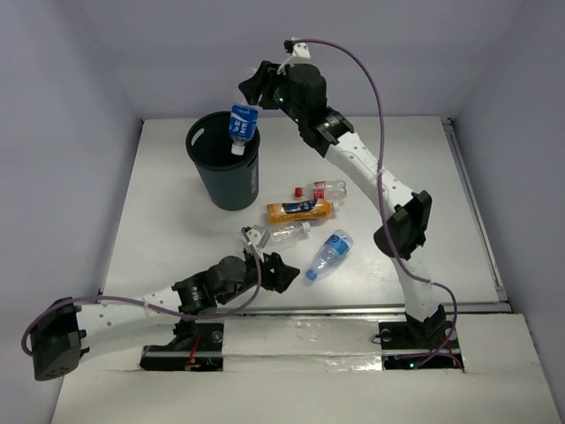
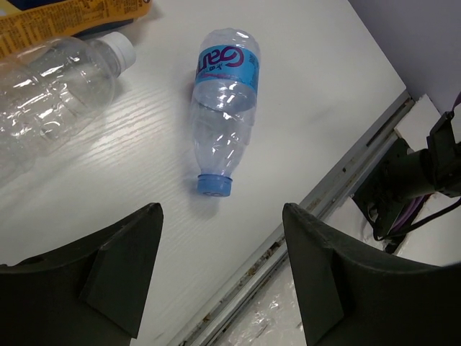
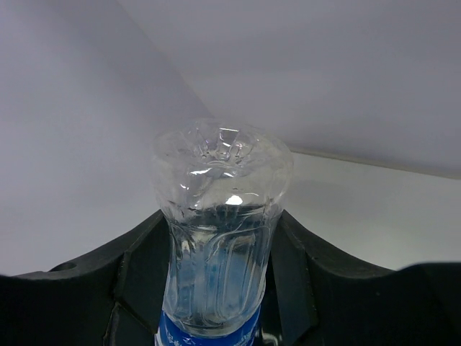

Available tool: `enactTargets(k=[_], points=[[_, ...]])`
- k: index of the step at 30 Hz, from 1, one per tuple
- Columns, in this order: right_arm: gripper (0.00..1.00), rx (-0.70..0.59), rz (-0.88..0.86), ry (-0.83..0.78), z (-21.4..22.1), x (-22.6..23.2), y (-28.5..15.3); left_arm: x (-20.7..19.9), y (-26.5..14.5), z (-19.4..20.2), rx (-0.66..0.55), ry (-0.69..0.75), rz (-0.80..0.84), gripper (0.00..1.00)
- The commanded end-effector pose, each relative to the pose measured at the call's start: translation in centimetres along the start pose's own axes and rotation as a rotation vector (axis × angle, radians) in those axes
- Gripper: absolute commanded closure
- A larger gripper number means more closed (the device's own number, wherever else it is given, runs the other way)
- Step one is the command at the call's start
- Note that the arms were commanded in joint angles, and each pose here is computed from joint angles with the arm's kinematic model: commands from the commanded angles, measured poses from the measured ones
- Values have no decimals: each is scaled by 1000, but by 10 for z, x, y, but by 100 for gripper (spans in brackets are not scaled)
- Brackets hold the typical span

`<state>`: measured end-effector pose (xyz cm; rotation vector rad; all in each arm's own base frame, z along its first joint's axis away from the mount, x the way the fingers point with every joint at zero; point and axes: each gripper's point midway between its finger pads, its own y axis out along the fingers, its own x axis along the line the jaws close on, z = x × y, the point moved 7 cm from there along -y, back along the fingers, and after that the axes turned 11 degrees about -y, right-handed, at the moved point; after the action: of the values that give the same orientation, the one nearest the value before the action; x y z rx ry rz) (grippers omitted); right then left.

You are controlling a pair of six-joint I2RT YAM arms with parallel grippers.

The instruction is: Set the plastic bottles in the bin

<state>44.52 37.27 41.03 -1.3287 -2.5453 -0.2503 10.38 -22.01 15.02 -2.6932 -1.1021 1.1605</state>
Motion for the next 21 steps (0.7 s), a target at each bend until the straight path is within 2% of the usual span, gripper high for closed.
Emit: enactTargets(k=[1, 5, 11, 16, 21], points=[[53, -278, -30, 77, -68, 20, -5, 0, -4, -3, -44, -49, 10, 36], [52, -290, -12, 62, -55, 23, 5, 4, -7, -3, -53, -50, 2, 36], [49, -196, 42, -43, -5, 18, 18, 4, -6, -5, -60, -39, -7, 36], [45, -177, 19, -115, 7, 31, 15, 4, -6, -7, -65, -34, -18, 35], [28, -162, -16, -165, 7, 43, 10, 1, -7, -15, -86, -20, -42, 35]])
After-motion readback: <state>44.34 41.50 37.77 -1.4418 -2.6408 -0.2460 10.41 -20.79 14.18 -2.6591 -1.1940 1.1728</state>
